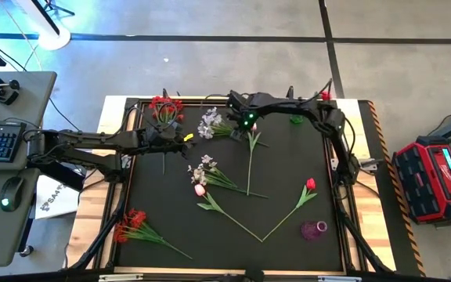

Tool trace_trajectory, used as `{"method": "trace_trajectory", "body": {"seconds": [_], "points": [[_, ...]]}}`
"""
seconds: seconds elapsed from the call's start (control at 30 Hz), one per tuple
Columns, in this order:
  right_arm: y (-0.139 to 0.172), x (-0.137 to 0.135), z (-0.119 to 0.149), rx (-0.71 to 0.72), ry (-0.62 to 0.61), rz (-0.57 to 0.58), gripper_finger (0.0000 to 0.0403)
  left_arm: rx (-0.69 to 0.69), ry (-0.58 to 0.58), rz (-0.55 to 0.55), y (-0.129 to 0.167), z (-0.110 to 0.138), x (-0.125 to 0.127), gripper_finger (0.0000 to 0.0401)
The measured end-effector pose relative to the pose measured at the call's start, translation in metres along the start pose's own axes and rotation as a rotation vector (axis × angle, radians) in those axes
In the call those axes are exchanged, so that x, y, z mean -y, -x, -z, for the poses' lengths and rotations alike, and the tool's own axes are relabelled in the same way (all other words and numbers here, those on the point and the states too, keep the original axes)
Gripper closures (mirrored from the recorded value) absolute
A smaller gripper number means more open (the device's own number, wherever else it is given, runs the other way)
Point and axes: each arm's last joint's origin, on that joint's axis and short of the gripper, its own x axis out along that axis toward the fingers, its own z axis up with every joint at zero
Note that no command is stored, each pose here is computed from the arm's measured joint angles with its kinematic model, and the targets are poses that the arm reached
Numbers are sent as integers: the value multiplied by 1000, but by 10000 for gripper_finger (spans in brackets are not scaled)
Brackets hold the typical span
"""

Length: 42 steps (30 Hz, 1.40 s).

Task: Sort flowers into vase by color
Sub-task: Put the top white flowers into the green vase

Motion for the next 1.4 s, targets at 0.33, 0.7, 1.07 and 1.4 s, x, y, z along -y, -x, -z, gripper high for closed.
{"method": "trace_trajectory", "body": {"seconds": [0.33,0.7,1.07,1.4], "points": [[-30,-15,5,-84,50,2,247,-3,-27,-4,0,0,0,288],[-22,0,2,-124,-41,-80,389,9,-27,-19,0,0,-1,288],[63,1,-20,97,-49,-94,400,14,-28,-26,0,0,-1,288],[124,2,-13,234,-48,-89,402,38,-27,-47,0,-1,-1,288]]}}
